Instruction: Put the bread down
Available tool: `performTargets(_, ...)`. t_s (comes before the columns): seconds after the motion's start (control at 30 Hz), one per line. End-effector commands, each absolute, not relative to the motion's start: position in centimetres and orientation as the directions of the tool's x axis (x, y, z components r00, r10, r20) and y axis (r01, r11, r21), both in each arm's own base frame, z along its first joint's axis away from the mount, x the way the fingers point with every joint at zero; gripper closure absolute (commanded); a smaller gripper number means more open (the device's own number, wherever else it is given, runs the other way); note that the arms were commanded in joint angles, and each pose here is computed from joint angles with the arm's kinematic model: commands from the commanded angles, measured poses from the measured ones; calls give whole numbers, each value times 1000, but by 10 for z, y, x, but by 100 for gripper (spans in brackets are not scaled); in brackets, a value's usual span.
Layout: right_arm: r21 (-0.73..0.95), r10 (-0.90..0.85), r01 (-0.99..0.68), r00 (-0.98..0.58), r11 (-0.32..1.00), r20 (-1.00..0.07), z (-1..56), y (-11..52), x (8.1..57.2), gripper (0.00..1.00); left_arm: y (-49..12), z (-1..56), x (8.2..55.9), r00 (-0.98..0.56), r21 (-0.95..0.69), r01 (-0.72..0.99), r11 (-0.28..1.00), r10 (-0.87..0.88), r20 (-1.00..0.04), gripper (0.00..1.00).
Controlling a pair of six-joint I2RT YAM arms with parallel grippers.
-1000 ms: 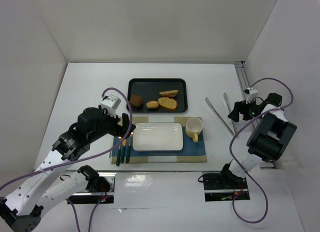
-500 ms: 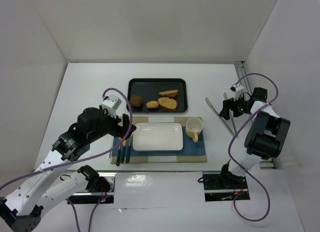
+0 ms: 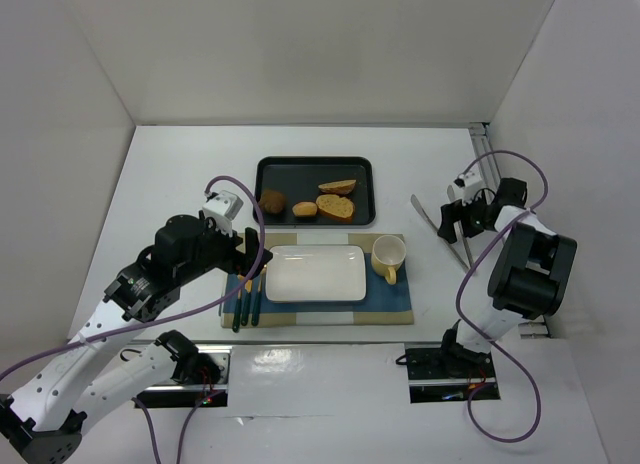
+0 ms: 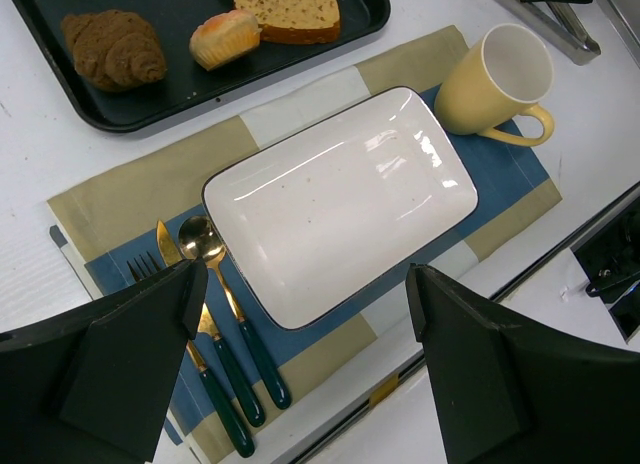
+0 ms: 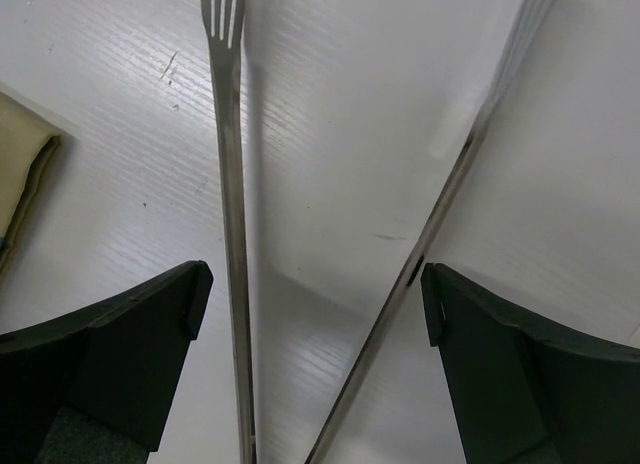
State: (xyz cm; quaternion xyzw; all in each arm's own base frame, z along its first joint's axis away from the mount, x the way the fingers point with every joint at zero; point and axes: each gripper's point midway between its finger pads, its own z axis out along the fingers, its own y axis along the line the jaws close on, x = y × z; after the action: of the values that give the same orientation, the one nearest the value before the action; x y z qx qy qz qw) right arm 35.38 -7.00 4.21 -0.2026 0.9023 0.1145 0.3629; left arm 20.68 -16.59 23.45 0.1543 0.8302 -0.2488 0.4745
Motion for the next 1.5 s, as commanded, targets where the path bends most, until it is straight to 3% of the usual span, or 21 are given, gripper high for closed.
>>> performTargets(0.0,-10,-327,-463,-610,886,-722,51,-66,359,0,-169,246,209,-466,-260,519,815,14,-885,0)
performTargets(0.5,-110,-404,-450,-635,886,-659,32,-75,356,0,-169,246,209,-466,-260,519,815,14,-885,0)
performTargets(0.8,-84,-411,-462,-674,883,-614,14,-75,344,5,-168,248,208,-459,-260,521,813,10,-888,0)
performTargets(0.97,-88,-418,-465,-678,881,-604,10,-78,346,13,-167,248,209,-458,-257,514,818,9,-889,0)
performTargets(1.07,-71,-414,-463,-699,883,-583,2,-78,341,21,-166,248,210,-456,-253,508,823,7,-890,0)
performTargets(1.3,-43,-388,-458,-695,888,-606,8,-79,340,53,-164,244,211,-461,-250,499,830,11,-887,0)
performTargets(1.43,-32,-360,-453,-660,891,-659,33,-81,343,78,-163,244,212,-460,-246,493,835,9,-888,0)
performTargets(1.47,-21,-339,-447,-645,894,-685,46,-81,344,95,-163,244,212,-460,-246,493,835,9,-888,0)
